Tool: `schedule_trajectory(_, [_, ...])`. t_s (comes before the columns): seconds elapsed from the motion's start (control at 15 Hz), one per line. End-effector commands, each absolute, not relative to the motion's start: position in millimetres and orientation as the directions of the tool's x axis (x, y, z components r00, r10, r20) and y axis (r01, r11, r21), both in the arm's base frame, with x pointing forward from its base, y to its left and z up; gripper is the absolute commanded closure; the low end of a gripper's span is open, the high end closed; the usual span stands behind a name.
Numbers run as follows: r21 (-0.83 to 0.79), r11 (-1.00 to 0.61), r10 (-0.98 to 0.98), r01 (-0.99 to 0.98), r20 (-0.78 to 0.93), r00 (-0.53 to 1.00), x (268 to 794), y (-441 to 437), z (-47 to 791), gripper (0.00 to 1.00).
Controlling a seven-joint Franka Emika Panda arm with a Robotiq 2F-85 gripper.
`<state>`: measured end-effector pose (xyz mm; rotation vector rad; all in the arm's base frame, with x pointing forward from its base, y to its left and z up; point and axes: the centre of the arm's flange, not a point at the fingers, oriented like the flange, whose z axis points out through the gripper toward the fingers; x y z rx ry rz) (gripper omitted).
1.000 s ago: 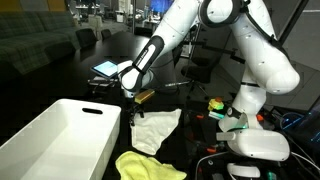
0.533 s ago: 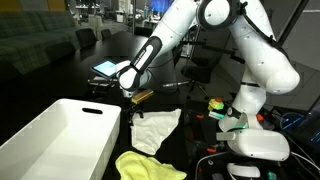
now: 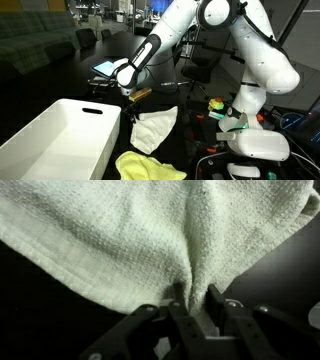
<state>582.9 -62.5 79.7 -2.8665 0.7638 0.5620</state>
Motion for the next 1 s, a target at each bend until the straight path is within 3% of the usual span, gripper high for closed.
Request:
schedule_trajectory(0.0, [-0.012, -0.877, -0.443, -0.481, -0.370, 0.817, 578, -68, 93, 0.96])
schedule_trajectory(0.4, [0.016, -0.935, -0.339, -0.353, -0.323, 0.883, 555, -80, 138, 0.97])
schedule_trajectory(0.93, [0.162, -0.984, -0.118, -0.079, -0.248, 0.961, 514, -91, 275, 0.97])
